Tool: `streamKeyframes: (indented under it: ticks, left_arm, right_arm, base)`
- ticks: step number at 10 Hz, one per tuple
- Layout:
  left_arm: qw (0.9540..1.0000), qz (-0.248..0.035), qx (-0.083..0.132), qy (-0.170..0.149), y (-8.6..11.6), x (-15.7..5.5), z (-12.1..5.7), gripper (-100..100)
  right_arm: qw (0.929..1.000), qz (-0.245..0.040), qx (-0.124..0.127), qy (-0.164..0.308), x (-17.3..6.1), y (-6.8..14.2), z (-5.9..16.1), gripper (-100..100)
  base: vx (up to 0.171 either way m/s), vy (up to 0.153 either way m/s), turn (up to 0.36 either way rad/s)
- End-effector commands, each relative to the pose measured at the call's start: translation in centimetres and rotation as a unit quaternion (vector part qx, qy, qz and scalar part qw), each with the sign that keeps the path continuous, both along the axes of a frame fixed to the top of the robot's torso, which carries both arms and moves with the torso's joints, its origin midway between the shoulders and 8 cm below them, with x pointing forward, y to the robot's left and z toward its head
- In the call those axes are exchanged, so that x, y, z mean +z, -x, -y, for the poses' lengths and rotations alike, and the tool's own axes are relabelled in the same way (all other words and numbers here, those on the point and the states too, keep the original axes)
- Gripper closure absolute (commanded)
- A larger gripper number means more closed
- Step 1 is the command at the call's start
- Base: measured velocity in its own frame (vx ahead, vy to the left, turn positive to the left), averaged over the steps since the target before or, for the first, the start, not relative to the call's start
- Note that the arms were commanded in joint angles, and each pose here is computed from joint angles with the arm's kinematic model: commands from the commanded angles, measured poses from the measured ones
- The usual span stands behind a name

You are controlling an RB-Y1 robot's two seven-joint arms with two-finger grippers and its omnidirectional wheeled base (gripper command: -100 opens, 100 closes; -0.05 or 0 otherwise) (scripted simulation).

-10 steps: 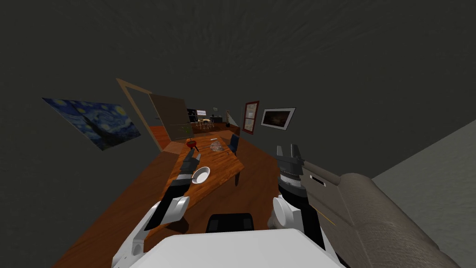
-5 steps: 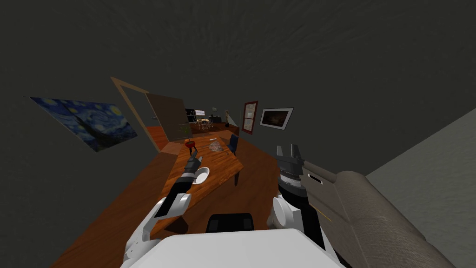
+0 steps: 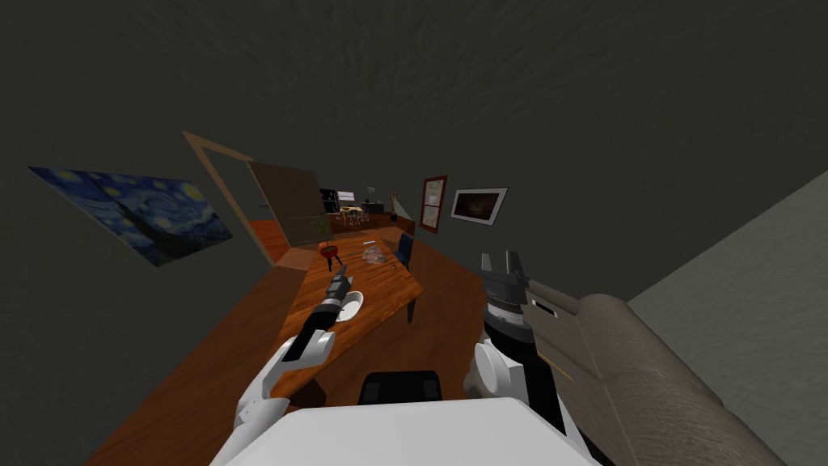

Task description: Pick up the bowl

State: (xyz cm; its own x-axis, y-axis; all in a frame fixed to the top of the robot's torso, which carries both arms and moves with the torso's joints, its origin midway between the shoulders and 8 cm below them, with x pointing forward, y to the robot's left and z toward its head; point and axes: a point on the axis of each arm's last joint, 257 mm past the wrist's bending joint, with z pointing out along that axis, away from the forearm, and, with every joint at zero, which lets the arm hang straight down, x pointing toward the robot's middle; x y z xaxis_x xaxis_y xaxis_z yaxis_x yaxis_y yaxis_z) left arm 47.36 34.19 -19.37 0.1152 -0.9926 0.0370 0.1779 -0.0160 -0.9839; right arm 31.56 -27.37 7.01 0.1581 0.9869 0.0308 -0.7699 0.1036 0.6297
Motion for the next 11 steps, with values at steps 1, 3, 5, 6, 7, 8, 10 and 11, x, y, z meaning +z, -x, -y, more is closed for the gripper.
streamKeyframes:
  ticks: [1,3,5,6,7,8,10,11]
  left_arm:
    - [0.9995,-0.03,0.005,0.009,-0.8,-2.0,-1.1,-100]
    - [0.9978,-0.064,0.011,0.017,-1.5,-4.6,-1.9,-100]
    - [0.9959,-0.085,0.016,0.025,-2.2,-5.9,-2.6,-100]
    - [0.9948,-0.096,0.019,0.027,-2.0,-7.0,-2.8,-100]
    - [0.993,-0.111,0.022,0.034,-2.7,-7.6,-3.3,-100]
    - [0.9917,-0.121,0.025,0.035,-2.5,-8.7,-3.5,-100]
    - [0.9869,-0.151,0.033,0.045,-2.8,-10.9,-4.4,-100]
    - [0.986,-0.157,0.034,0.046,-2.6,-11.4,-4.5,-100]
  right_arm:
    - [1.0,0.0,0.0,0.0,0.0,0.0,0.0,0]
    - [1.0,0.0,0.0,0.0,0.0,0.0,0.0,0]
    - [1.0,0.0,0.0,0.0,0.0,0.0,0.0,0]
    - [1.0,0.0,0.0,0.0,0.0,0.0,0.0,0]
    - [1.0,0.0,0.0,0.0,0.0,0.0,0.0,0]
    - [1.0,0.0,0.0,0.0,0.0,0.0,0.0,0]
    - [1.0,0.0,0.0,0.0,0.0,0.0,0.0,0]
    - [1.0,0.0,0.0,0.0,0.0,0.0,0.0,0]
  base:
    - [0.002,0.011,-0.044]
    - [0.003,0.012,-0.038]
    - [0.003,0.01,-0.029]
    - [0.003,0.01,-0.028]
    - [0.002,0.009,-0.045]
    - [0.002,0.009,-0.021]
    - [0.0,0.002,-0.022]
    - [0.001,0.008,-0.022]
